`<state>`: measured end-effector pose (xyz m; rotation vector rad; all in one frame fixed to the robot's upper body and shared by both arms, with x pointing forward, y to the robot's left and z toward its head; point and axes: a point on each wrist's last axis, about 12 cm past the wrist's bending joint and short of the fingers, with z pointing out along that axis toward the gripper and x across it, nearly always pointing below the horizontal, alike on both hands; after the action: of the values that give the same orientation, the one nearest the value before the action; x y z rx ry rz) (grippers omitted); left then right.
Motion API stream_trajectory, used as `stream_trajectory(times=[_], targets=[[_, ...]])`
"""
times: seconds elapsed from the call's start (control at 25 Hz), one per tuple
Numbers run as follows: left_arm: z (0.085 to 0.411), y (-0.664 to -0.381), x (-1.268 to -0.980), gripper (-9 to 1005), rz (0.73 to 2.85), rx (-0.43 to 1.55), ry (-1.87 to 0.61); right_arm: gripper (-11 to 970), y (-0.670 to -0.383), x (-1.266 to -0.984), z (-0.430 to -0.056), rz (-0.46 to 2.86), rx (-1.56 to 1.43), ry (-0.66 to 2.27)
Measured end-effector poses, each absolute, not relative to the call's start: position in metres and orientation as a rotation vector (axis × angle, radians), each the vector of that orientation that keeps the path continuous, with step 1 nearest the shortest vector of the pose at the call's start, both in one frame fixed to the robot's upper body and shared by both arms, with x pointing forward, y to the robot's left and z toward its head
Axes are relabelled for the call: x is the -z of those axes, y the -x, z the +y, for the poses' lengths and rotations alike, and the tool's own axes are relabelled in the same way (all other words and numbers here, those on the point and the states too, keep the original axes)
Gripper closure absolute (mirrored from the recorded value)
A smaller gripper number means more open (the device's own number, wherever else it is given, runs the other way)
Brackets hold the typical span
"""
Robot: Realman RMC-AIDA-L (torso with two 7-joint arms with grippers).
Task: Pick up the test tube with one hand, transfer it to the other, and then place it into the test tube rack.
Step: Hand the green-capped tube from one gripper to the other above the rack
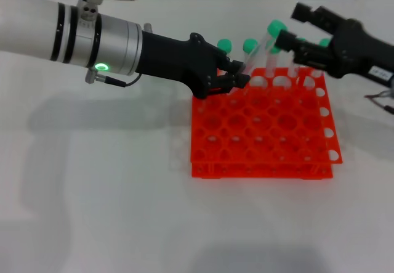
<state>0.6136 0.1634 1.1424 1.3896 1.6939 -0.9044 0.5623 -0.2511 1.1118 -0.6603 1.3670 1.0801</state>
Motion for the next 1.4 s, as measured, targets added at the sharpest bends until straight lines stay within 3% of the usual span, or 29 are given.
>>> stream_trajectory(times=[1.16,1.4], targets=[[0.163,-0.61,-1.138,798,1.677,0.91,-1.389,105,-0.558,-1.096,-0.233,1.358,-1.086,0.586],[0.163,-0.61,-1.138,796,1.676,0.911,-1.389,214,-0.558,-1.095,-0.234,1.364,-1.075,0.581]])
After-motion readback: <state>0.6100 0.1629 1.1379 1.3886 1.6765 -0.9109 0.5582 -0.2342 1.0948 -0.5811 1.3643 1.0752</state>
